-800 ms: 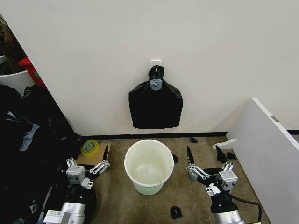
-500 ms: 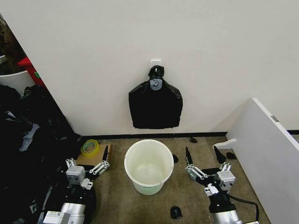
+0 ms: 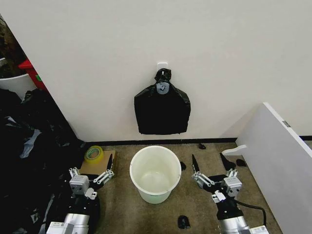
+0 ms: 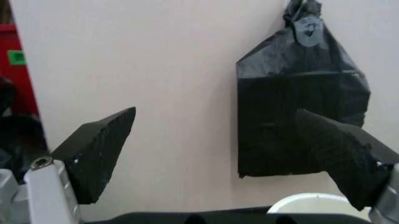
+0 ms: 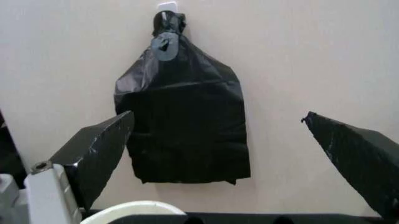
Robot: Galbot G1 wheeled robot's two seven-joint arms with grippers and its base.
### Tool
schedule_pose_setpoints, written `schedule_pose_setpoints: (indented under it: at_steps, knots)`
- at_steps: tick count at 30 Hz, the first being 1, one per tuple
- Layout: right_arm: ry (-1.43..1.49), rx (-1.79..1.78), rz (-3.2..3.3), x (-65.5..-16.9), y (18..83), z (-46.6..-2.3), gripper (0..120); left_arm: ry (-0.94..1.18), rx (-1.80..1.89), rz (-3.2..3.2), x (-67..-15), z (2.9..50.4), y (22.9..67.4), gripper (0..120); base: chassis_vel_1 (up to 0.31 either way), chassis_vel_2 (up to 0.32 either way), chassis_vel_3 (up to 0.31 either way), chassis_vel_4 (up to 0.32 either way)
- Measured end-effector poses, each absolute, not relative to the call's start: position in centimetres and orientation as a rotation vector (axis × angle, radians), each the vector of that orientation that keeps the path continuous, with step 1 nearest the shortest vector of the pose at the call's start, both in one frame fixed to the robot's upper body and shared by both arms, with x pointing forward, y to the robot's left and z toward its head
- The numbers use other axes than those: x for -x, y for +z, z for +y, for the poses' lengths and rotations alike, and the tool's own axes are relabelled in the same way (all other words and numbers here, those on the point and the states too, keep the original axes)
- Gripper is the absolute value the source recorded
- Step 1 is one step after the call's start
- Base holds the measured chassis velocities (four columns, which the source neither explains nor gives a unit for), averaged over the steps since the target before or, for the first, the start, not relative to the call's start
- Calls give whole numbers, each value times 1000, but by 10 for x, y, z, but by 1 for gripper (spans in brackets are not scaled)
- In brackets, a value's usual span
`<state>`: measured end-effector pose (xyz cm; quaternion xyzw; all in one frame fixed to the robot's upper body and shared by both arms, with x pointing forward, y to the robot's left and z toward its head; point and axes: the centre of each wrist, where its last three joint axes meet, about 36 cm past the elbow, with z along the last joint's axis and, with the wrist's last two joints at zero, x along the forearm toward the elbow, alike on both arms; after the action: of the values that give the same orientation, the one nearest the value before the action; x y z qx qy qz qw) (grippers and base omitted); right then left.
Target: Place the garbage bag over the trash bin.
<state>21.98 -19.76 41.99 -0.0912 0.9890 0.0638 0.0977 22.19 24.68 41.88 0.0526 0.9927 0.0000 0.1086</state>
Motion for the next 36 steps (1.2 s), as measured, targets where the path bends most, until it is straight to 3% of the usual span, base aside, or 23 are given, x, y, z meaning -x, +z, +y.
schedule_pose_setpoints:
  at_steps: [17, 24, 36]
  knots:
    - [450, 492, 2856, -355, 400, -146, 100, 54, -142, 2928, -205, 245, 402, 100, 0, 0, 0, 0]
    - [481, 493, 2856, -448, 395, -128, 100, 56, -95, 2940, -201, 247, 399, 100, 0, 0, 0, 0]
    - [511, 506, 2821, -514, 423, -111, 100, 39, -64, 2933, -202, 247, 403, 100, 0, 0, 0, 0]
